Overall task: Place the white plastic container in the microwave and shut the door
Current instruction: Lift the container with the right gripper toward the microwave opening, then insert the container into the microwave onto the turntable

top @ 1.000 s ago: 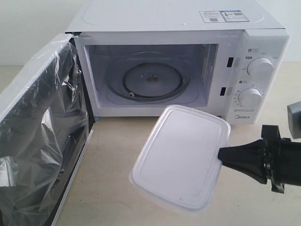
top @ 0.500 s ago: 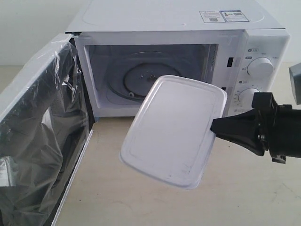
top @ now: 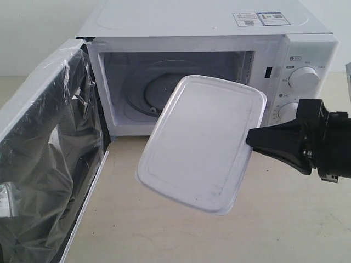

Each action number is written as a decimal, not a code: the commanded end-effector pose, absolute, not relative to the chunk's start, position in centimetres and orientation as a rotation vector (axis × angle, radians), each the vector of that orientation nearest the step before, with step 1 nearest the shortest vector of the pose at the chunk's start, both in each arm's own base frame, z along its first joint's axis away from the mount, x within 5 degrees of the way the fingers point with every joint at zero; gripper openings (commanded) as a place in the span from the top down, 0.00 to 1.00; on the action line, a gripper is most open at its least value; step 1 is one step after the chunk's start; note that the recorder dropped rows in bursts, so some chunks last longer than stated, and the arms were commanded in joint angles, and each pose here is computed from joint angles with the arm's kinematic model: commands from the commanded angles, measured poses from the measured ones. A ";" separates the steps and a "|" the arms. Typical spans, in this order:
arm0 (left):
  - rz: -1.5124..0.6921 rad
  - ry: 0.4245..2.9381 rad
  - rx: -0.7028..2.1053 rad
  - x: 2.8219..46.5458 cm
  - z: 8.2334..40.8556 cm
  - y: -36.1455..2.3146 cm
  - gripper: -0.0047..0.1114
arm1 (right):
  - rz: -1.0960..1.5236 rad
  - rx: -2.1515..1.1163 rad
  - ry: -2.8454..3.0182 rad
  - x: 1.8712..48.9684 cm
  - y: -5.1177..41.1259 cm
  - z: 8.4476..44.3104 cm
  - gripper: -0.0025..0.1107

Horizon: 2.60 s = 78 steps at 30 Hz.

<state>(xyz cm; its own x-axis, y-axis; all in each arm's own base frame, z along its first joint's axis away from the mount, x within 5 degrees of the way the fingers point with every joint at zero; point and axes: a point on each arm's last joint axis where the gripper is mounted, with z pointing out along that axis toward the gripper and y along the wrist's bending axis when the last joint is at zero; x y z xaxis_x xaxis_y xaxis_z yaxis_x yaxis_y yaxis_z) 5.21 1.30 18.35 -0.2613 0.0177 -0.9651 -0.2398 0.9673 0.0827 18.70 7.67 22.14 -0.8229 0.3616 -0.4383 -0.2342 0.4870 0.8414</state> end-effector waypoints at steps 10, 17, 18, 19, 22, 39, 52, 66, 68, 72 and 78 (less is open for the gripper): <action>0.246 1.819 -0.171 5.2 18.3 1.3 0.92 | 1.228 0.250 2.245 19.3 9.5 22.3 0.98; 0.246 1.819 -0.171 5.2 18.3 1.3 0.92 | 1.072 0.287 2.272 19.6 11.6 22.9 0.98; 0.246 1.819 -0.171 5.2 18.3 1.3 0.92 | 1.065 0.298 2.272 19.6 11.9 23.0 0.98; 0.246 1.819 -0.171 5.2 18.3 1.3 0.92 | 1.067 0.317 2.278 19.5 12.1 23.0 0.98; 0.246 1.819 -0.171 5.2 18.3 1.3 0.92 | 1.048 0.435 2.276 19.6 12.4 23.1 0.98; 0.246 1.819 -0.171 5.2 18.3 1.3 0.92 | 1.053 0.331 1.990 18.3 15.3 24.1 0.98; 0.246 1.819 -0.171 5.2 18.3 1.3 0.92 | 1.323 0.804 1.660 19.7 17.0 16.7 0.98; 0.246 1.819 -0.171 5.2 18.3 1.3 0.92 | 1.371 0.809 1.599 23.4 21.0 15.0 0.98; 0.246 1.819 -0.171 5.2 18.3 1.3 0.92 | 1.382 0.878 1.583 24.0 21.4 14.3 0.98; 0.246 1.819 -0.171 5.2 18.3 1.3 0.92 | 1.366 0.944 1.547 24.8 21.7 13.7 0.98; 0.246 1.819 -0.171 5.2 18.3 1.3 0.92 | 1.344 0.987 1.497 25.3 21.6 14.1 0.98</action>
